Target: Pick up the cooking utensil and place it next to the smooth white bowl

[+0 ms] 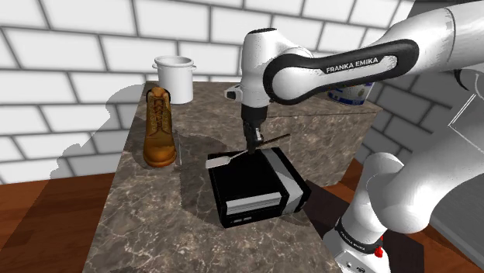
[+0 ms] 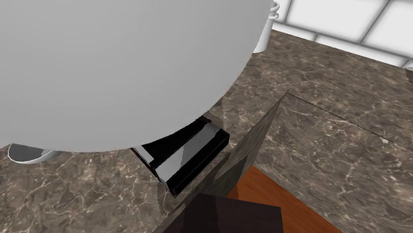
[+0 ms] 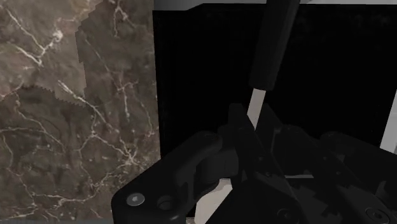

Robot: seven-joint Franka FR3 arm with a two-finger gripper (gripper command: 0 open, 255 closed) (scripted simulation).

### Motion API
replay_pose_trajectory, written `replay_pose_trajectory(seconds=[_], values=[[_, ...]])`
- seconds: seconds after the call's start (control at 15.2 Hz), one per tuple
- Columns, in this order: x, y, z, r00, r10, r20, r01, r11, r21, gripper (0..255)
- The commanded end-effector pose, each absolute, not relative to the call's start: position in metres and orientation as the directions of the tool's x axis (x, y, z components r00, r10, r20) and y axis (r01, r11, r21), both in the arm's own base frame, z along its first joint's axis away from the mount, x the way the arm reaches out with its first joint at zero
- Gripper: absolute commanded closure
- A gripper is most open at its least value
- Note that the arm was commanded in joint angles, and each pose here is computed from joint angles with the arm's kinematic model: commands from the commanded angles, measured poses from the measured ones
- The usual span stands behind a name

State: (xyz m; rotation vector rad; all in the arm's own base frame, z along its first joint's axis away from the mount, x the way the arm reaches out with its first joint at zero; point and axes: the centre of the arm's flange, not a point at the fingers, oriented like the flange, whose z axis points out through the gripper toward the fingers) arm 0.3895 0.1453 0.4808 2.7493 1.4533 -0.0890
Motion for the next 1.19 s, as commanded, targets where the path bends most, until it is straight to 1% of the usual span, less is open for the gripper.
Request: replay_pose_trajectory(seconds=[0.0, 1.12], values=[[0.367, 0.162, 0.480, 0.563, 0.824, -0.065, 0.826, -0.564, 0.000, 255], [0.190, 0.301, 0.480, 0.563, 0.824, -0.065, 0.826, -0.564, 0.000, 255]])
